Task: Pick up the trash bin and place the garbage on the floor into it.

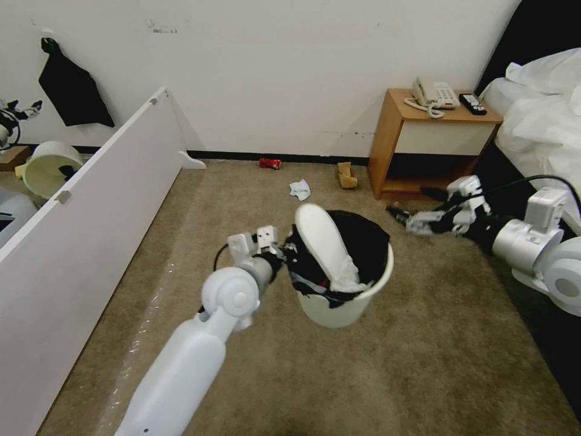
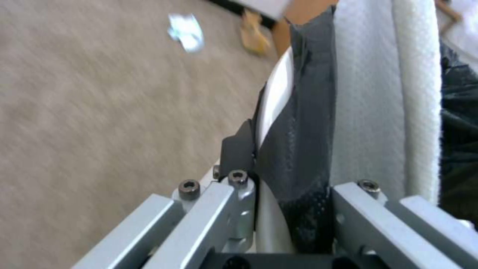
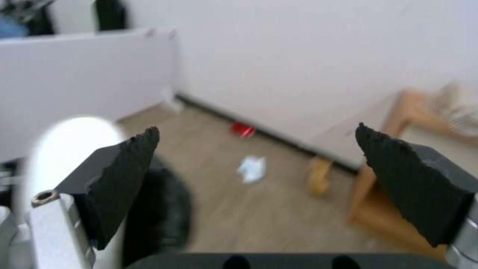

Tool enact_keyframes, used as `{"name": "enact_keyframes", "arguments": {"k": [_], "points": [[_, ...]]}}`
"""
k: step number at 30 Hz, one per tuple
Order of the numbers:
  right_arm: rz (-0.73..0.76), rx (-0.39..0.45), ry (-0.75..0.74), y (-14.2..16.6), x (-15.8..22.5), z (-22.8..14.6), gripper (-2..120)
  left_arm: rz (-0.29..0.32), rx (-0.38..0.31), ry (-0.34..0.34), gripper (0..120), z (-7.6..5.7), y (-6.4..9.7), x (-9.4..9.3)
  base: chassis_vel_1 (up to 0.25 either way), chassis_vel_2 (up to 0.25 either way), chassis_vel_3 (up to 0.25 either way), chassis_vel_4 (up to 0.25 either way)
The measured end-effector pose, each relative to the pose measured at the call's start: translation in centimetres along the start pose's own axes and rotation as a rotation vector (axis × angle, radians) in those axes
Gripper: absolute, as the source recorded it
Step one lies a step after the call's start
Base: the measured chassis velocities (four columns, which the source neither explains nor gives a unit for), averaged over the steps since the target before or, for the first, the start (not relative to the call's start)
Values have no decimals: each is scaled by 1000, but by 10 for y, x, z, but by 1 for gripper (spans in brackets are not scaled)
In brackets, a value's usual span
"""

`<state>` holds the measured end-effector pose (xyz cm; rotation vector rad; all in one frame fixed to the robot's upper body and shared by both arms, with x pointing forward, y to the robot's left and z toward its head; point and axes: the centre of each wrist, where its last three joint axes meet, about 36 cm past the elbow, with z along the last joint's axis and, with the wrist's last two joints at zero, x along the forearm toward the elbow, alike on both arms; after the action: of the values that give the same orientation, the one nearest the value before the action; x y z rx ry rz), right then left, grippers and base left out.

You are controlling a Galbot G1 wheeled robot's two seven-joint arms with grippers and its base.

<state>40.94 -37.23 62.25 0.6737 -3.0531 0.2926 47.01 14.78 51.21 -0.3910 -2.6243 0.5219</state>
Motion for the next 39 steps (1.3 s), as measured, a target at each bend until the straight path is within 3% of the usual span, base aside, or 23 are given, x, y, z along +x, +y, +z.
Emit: {"name": "enact_keyframes", "arguments": {"k": [7, 13, 20, 26, 39], "points": [[180, -14, -128, 5, 1, 13, 100, -43, -29, -147, 4, -38, 16, 14, 0, 0, 0, 0], [295, -39, -199, 11, -1, 33, 100, -78, -58, -235, 4, -53, 28, 22, 0, 0, 0, 0], [407, -55, -212, 23, 0, 56, 100, -109, -68, -285, 4, -66, 37, 32, 0, 0, 0, 0], [447, -9, -222, 21, -2, 74, 100, -116, -73, -307, 4, -70, 39, 39, 0, 0, 0, 0], [451, -23, -214, 23, -10, 88, 100, -110, -66, -306, 4, -71, 40, 43, 0, 0, 0, 0]]}}
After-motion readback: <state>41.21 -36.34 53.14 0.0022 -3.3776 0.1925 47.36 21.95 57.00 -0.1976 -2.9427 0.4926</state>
